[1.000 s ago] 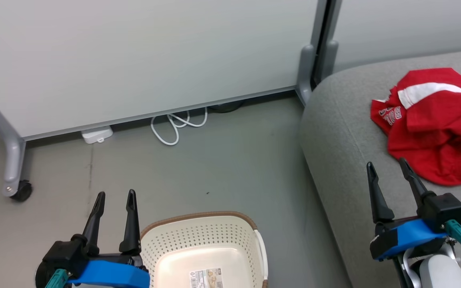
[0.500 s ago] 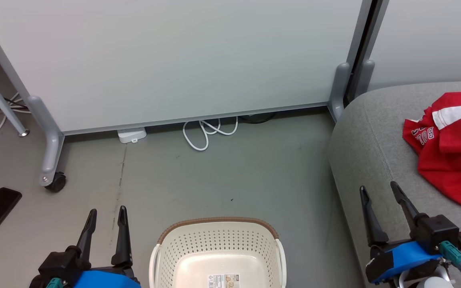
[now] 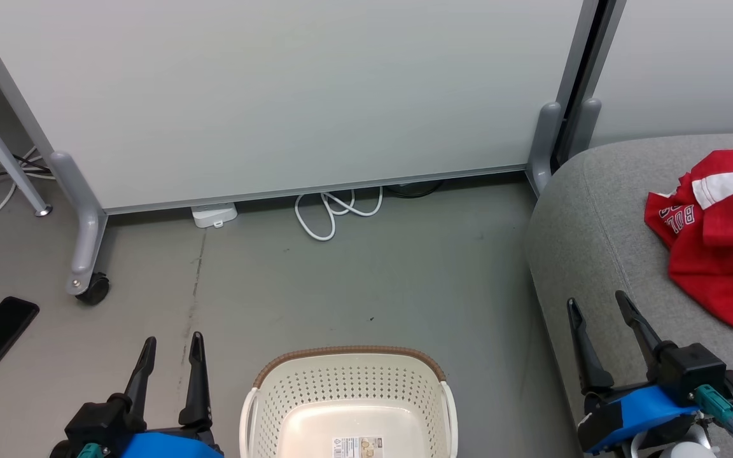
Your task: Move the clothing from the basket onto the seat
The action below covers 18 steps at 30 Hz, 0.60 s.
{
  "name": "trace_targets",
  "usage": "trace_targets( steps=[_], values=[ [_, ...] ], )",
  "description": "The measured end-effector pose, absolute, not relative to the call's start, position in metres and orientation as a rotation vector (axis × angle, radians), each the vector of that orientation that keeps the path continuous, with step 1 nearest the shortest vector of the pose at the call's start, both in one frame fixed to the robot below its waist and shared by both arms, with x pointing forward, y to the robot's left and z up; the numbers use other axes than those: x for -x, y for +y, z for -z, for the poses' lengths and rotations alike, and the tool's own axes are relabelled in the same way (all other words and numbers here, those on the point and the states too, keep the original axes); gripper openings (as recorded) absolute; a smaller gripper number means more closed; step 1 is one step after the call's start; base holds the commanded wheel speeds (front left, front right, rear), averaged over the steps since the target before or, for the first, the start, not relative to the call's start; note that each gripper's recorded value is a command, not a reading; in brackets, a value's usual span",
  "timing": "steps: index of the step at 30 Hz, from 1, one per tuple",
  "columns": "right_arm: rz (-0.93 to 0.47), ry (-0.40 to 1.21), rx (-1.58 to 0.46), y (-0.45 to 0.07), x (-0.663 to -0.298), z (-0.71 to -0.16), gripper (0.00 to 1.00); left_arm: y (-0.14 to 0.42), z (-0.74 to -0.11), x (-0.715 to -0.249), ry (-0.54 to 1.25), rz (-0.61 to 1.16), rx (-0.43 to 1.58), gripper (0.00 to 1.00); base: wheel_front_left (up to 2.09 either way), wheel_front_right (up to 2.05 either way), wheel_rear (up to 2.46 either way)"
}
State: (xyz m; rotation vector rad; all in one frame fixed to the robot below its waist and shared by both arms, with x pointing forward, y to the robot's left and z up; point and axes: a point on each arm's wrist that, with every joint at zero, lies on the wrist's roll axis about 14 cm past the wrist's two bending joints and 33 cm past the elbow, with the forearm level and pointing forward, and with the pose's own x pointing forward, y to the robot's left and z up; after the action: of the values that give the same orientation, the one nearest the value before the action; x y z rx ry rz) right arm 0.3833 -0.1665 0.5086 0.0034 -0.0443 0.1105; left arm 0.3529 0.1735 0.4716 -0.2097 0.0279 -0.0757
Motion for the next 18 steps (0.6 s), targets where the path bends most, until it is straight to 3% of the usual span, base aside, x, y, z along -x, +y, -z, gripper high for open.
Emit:
trace_targets(
  steps=[11,12,18],
  values=[
    [-0.113,-0.039,-0.018,-0.165,-0.381,-0.507,1.00,0.174,-0.469,-0.352,0.036,0.076,0.208,1.00,0.00,0.00,0.00],
    [-0.115,-0.037,-0.018,-0.165,-0.381,-0.506,0.00,0.174,-0.468,-0.351,0.039,0.077,0.207,0.00,0.00,0.00,0.00],
    [-0.110,0.038,-0.023,-0.166,-0.374,-0.483,0.00,0.171,-0.445,-0.340,0.115,0.065,0.223,0.00,0.00,0.00,0.00]
  ],
)
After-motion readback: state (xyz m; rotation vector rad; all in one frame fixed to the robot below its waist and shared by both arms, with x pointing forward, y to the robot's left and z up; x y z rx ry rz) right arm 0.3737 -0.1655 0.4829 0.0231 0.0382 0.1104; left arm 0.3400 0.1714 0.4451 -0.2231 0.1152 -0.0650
